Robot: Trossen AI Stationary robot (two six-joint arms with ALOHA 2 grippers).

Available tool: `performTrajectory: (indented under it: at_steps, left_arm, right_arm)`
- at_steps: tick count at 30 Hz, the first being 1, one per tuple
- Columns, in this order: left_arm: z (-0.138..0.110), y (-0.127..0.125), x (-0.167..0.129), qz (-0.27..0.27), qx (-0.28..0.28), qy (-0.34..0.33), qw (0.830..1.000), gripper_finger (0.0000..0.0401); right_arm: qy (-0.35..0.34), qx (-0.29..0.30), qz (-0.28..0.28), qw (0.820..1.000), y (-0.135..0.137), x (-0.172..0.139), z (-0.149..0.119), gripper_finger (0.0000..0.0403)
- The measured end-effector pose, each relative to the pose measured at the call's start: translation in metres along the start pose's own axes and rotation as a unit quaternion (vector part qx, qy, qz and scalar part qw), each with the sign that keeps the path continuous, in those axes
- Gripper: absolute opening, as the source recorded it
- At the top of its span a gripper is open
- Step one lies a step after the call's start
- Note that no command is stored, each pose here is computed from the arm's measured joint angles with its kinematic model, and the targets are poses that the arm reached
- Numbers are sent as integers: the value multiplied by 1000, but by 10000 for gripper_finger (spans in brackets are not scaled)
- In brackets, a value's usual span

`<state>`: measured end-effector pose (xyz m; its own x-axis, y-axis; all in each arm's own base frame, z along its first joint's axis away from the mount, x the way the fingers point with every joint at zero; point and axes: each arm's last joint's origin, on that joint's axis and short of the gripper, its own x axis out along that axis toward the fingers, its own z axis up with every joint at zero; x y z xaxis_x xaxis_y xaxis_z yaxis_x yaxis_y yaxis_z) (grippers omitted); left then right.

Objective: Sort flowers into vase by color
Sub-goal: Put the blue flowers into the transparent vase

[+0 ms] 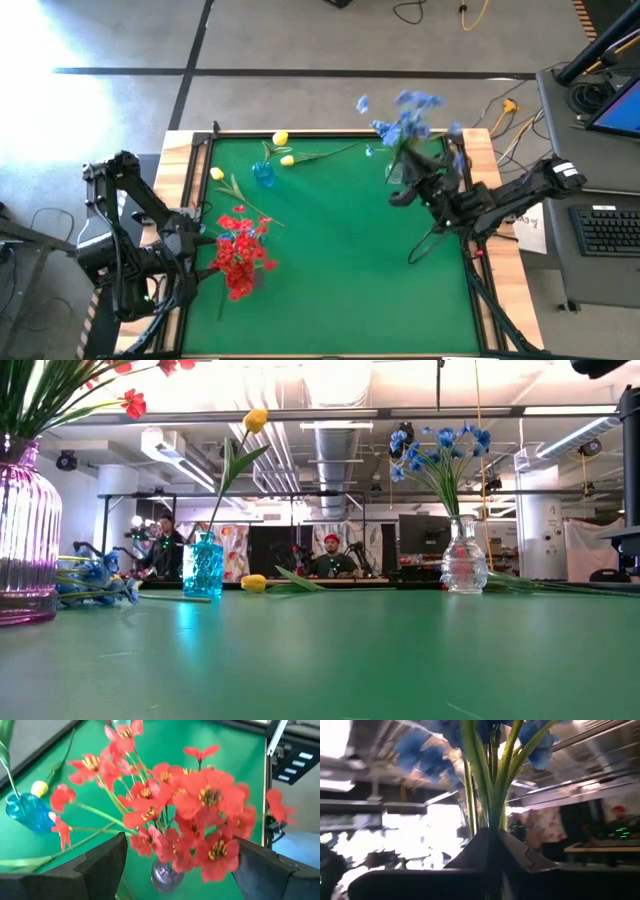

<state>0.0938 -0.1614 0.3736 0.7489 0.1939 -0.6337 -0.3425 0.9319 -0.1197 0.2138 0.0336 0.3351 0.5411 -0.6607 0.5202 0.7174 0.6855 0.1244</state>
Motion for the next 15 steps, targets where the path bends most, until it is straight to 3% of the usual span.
performTrajectory:
  at_steps: [9, 15]
  left_arm:
    - [3, 1, 0, 5, 6, -48, 999, 310]
    - [3, 1, 0, 5, 8, -51, 999, 310]
  right_arm:
    - [15, -115, -132, 984, -30, 29, 28, 22]
    - [-17, -131, -184, 974, -65, 34, 33, 22]
